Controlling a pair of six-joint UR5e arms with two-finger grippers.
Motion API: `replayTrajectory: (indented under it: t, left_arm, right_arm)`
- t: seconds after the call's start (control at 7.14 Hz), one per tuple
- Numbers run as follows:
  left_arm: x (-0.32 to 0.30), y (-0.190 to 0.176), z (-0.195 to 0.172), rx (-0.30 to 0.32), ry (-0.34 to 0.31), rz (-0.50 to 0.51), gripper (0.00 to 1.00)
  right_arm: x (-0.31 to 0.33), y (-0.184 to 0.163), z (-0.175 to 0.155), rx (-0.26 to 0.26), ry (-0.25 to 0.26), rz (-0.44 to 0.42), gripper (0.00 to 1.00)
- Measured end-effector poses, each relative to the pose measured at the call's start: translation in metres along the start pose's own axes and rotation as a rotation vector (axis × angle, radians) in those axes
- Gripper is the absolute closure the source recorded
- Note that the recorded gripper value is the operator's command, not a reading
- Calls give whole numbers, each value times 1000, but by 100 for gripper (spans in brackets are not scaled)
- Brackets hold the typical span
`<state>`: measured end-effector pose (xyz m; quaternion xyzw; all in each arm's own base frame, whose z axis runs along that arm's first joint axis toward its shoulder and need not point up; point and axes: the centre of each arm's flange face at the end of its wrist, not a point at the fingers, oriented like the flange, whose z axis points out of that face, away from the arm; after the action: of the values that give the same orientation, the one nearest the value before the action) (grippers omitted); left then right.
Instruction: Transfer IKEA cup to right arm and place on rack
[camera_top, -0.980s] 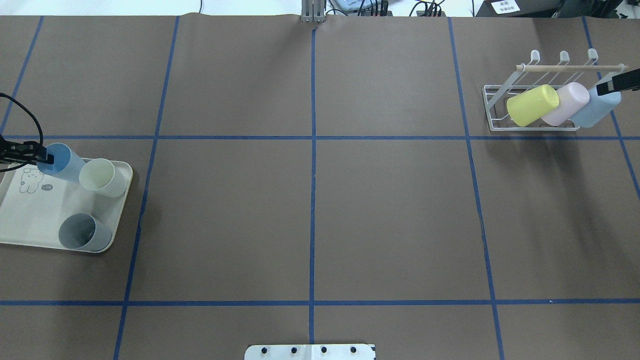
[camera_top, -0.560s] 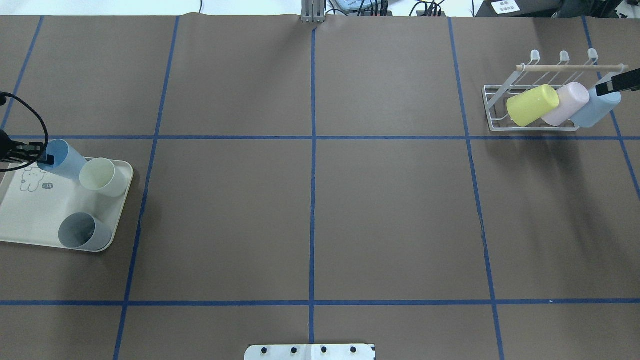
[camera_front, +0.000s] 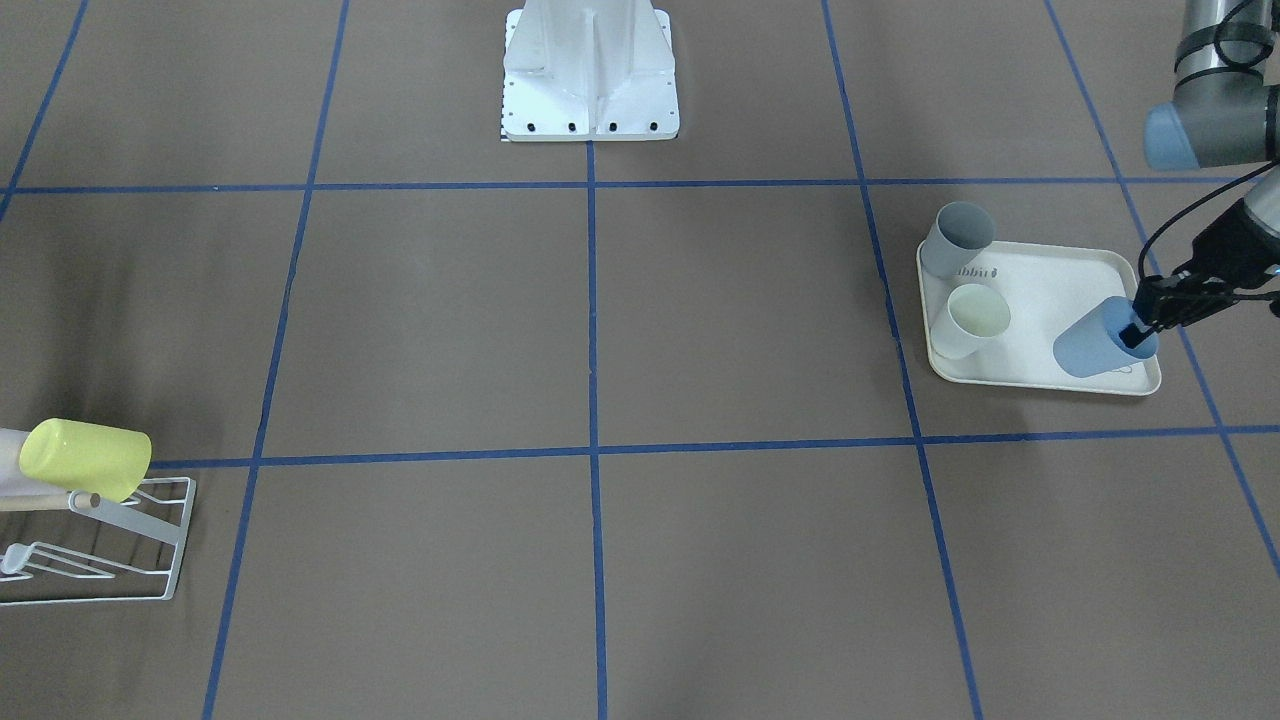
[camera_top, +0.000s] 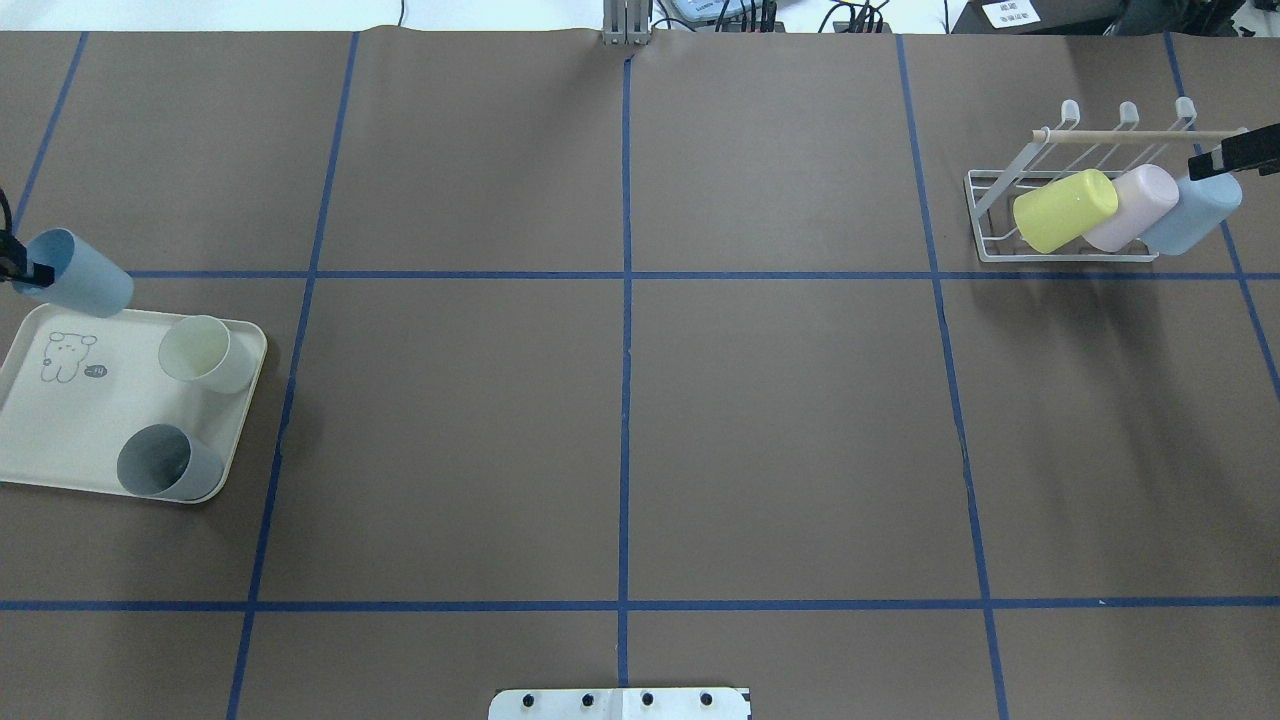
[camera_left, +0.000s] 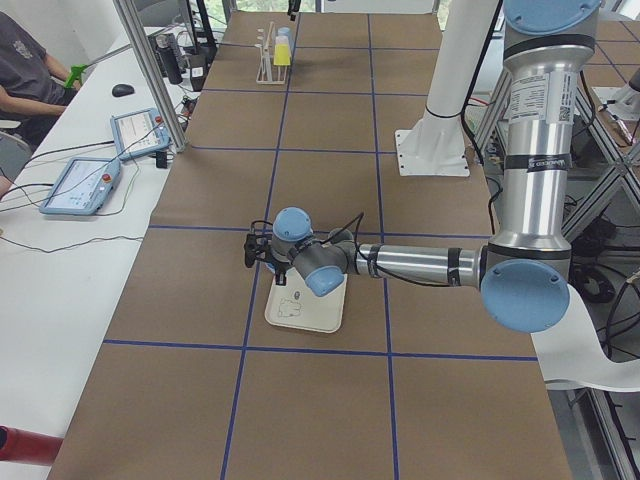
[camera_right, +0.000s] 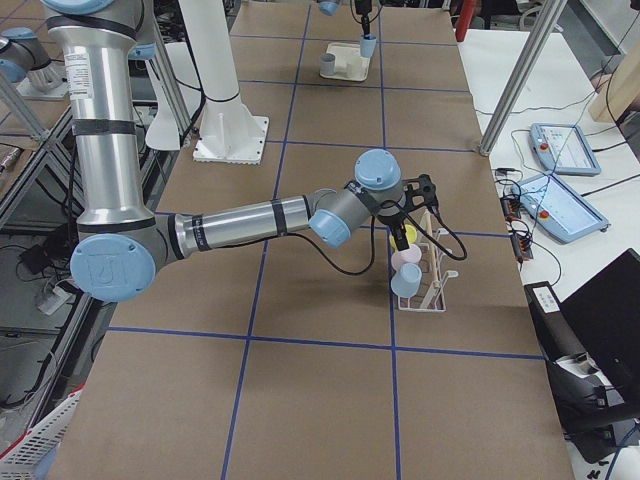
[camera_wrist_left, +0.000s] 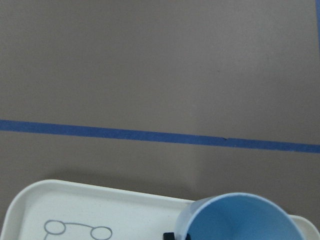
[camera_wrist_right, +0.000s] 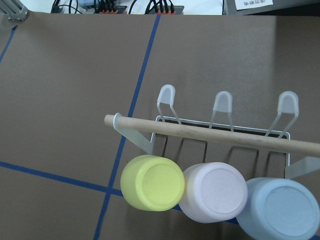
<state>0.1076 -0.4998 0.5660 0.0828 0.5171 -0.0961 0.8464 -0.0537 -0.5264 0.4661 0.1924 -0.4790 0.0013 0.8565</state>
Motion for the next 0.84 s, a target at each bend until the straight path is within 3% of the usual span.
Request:
replayTrajectory:
  t: [0.42, 0.84]
  left_arm:
    - [74, -19, -38, 10, 135, -144, 100]
    - [210, -18, -16, -79, 261, -200, 100]
  right_arm:
    - [-49, 3, -14, 8, -96, 132, 2]
    - [-116, 22, -4, 23, -294, 280, 2]
